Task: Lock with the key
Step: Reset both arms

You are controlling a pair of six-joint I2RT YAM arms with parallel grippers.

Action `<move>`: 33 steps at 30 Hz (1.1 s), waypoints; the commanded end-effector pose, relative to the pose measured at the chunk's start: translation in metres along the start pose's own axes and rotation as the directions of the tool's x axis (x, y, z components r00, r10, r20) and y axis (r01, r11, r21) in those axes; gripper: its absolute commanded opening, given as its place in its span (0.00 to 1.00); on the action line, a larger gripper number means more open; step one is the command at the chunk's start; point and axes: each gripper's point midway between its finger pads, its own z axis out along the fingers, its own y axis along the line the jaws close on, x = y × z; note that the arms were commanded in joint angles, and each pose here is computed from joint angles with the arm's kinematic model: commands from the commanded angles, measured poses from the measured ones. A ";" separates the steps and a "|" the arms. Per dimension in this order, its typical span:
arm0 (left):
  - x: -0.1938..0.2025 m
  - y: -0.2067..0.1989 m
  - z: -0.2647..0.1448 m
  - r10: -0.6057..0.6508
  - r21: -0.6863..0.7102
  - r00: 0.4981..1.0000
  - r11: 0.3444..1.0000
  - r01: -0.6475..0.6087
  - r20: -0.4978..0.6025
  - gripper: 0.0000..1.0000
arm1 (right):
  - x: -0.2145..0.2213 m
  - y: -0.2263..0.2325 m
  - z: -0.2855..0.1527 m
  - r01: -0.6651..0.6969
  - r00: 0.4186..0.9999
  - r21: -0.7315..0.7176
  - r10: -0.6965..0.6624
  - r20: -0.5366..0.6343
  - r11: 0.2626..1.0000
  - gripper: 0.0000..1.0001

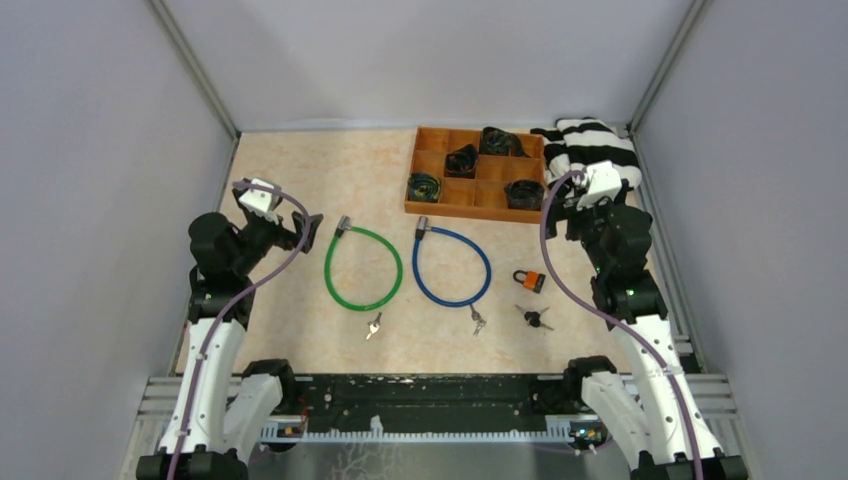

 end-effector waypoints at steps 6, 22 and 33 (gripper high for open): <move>-0.015 0.001 -0.003 0.016 -0.011 0.999 1.000 -0.016 0.030 1.00 | -0.014 -0.005 -0.002 0.015 0.998 0.014 -0.016 0.057 1.000 0.99; -0.016 0.002 -0.003 0.016 -0.014 0.999 1.000 -0.015 0.029 1.00 | -0.015 -0.005 -0.003 0.010 0.998 0.012 -0.011 0.058 1.000 0.99; -0.013 0.001 -0.003 0.014 -0.007 1.000 1.000 -0.014 0.024 1.00 | -0.013 -0.005 -0.002 0.010 0.998 0.010 -0.010 0.055 1.000 0.99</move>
